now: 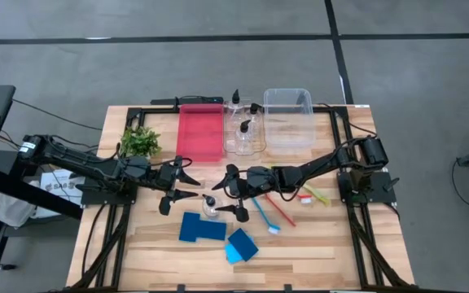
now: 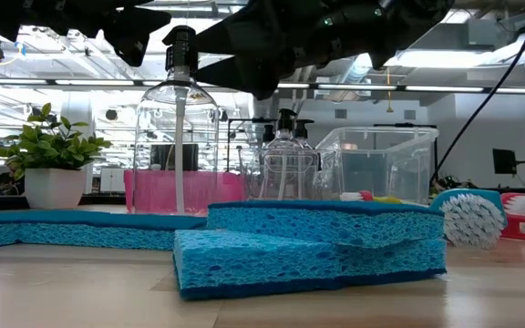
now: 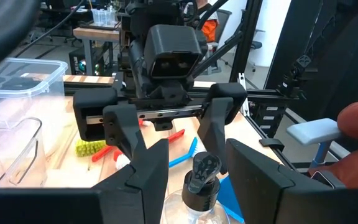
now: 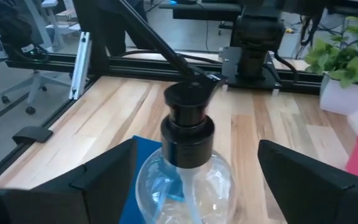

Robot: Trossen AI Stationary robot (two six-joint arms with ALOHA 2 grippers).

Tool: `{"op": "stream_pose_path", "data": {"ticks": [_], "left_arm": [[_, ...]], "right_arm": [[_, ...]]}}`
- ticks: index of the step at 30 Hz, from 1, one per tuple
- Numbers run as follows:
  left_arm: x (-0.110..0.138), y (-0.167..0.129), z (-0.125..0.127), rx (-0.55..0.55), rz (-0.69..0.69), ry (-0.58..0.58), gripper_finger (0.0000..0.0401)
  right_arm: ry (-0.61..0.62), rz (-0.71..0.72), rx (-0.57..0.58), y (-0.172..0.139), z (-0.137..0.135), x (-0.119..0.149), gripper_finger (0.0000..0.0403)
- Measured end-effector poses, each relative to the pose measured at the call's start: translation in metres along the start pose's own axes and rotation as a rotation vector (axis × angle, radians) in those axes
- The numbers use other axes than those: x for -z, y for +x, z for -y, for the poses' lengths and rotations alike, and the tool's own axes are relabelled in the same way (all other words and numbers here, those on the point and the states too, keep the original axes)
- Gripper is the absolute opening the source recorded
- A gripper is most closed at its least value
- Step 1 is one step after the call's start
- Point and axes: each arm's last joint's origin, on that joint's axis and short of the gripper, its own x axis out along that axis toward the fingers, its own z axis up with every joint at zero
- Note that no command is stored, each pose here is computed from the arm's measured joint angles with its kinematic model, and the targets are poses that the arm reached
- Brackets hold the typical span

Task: Pick & Place Kitchen Sink Supplies
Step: Put the soap dispenser into the left transparent bin

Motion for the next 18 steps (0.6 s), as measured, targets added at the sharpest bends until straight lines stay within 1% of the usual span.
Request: {"op": "stream_pose_path", "data": {"ticks": [6,10,14,18], "left_arm": [[0.0,0.0,0.0,0.001,0.002,0.0,0.0161],[0.0,0.0,0.0,0.001,0.003,0.004,0.0161],[0.0,0.0,0.0,0.001,0.004,0.003,0.0161],[0.0,0.0,0.0,0.001,0.004,0.003,0.0161]], "right_arm": [[-0.002,0.001,-0.002,0.0,0.0,0.0,0.0327],[-0.01,0.001,-0.005,0.007,0.001,0.008,0.0327],[-0.009,-0.005,-0.019,0.023,0.002,0.013,0.0327],[-0.02,-0.007,-0.015,0.038,0.006,0.013,0.0327]]}}
